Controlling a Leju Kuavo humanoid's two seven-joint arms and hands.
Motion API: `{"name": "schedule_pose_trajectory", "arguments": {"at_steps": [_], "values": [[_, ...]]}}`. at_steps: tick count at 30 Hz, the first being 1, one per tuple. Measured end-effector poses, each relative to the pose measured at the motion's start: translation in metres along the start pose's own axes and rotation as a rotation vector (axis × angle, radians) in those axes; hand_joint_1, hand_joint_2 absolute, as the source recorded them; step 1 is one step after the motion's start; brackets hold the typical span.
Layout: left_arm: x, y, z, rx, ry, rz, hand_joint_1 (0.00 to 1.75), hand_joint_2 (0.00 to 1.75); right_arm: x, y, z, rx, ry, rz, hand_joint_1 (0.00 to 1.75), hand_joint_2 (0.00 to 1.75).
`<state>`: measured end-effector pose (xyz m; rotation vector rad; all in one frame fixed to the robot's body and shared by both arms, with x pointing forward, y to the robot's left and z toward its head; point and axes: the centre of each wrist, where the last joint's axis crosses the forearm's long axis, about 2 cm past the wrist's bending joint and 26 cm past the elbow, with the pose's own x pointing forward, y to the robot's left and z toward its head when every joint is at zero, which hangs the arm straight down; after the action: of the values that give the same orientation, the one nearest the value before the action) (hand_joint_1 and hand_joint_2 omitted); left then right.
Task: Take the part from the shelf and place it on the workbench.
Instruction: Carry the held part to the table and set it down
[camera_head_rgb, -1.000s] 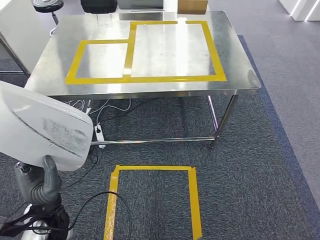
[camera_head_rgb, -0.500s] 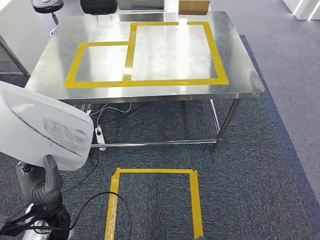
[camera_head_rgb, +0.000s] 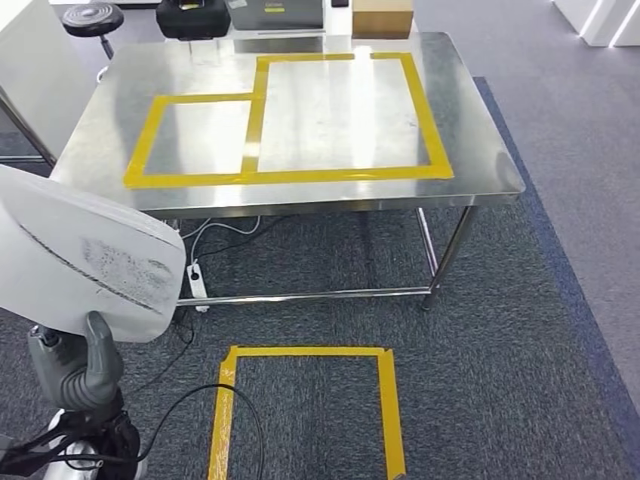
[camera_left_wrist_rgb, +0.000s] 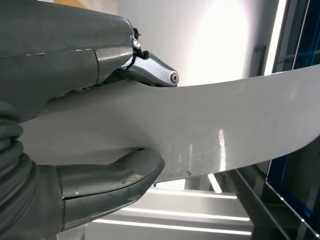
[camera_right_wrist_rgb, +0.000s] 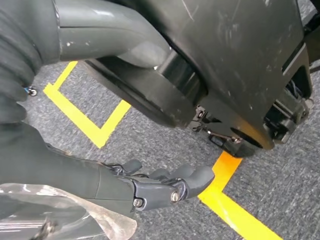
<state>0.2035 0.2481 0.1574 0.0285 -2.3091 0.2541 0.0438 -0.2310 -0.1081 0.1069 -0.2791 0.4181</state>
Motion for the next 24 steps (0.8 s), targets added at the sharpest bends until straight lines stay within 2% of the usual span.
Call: {"name": "schedule_pose_trajectory", "arguments": {"at_steps": [10,24], "values": [[0.0000,-0.0018,-0.0004,-0.001,-0.001,0.010,1.75,1.75,0.0066,-0.0028,-0.0009,0.027,-0.007,-0.013,0.00,1.75],[-0.0001,-0.0045,-0.0015,0.005,-0.006,0.016,1.75,1.75,0.0009,0.0014,-0.0001,0.049,0.019,-0.011,0.00,1.75]]}}
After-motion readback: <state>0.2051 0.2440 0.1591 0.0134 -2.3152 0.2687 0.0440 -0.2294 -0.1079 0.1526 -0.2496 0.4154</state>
